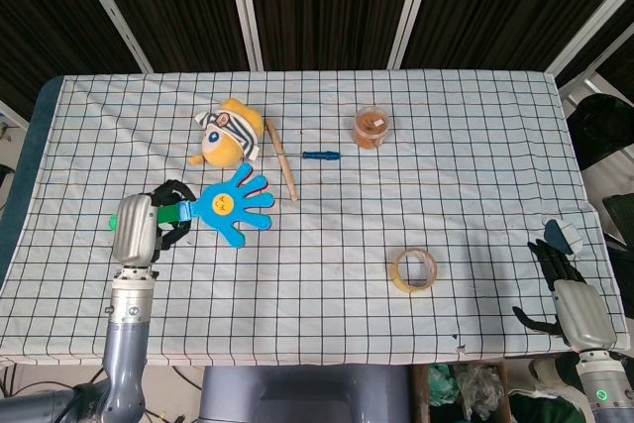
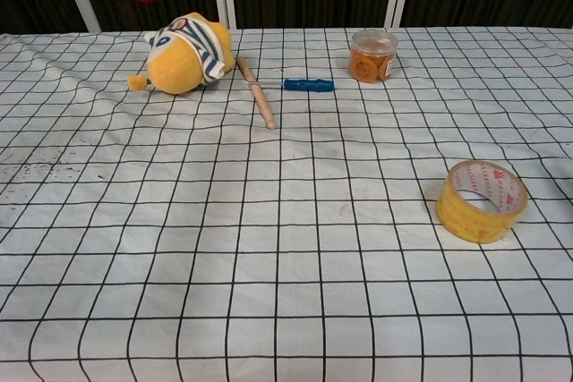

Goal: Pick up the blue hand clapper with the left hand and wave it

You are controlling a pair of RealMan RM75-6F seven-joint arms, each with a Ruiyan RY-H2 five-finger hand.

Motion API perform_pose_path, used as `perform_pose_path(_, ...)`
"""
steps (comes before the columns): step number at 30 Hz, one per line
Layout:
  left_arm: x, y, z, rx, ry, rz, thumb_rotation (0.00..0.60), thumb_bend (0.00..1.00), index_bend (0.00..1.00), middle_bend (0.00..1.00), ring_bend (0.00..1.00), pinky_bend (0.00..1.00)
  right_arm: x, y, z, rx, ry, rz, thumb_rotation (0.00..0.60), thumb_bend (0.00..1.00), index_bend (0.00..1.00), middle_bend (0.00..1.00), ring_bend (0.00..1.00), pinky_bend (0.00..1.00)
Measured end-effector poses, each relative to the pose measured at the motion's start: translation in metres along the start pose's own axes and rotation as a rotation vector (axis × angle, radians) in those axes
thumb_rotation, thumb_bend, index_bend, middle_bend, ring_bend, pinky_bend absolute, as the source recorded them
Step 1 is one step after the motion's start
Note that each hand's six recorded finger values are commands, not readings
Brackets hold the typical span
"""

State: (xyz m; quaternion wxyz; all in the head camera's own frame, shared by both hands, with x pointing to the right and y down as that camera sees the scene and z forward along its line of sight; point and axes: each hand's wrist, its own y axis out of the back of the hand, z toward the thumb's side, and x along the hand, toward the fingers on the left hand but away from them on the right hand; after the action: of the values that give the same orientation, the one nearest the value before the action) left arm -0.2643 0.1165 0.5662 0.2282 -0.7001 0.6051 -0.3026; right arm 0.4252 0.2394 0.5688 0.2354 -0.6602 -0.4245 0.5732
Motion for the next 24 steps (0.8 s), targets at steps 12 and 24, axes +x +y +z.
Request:
perform_pose_path(12,-0.001,0.0,0.0,-0.432,-0.09,-0.032,0.6,0.59,0.67,0.84,0.73,0.93,0.0,0.0,0.001,-0.008,-0.003,0.001,0.6,0.2,0.0,0.0,0.0,0.15)
perform_pose_path(24,0.007,0.001,-0.054,0.434,0.236,-0.081,0.6,0.57,0.66,0.83,0.71,0.93,0.0,0.0,0.001,-0.025,-0.008,0.004,0.6,0.2,0.0,0.0,0.0,0.15)
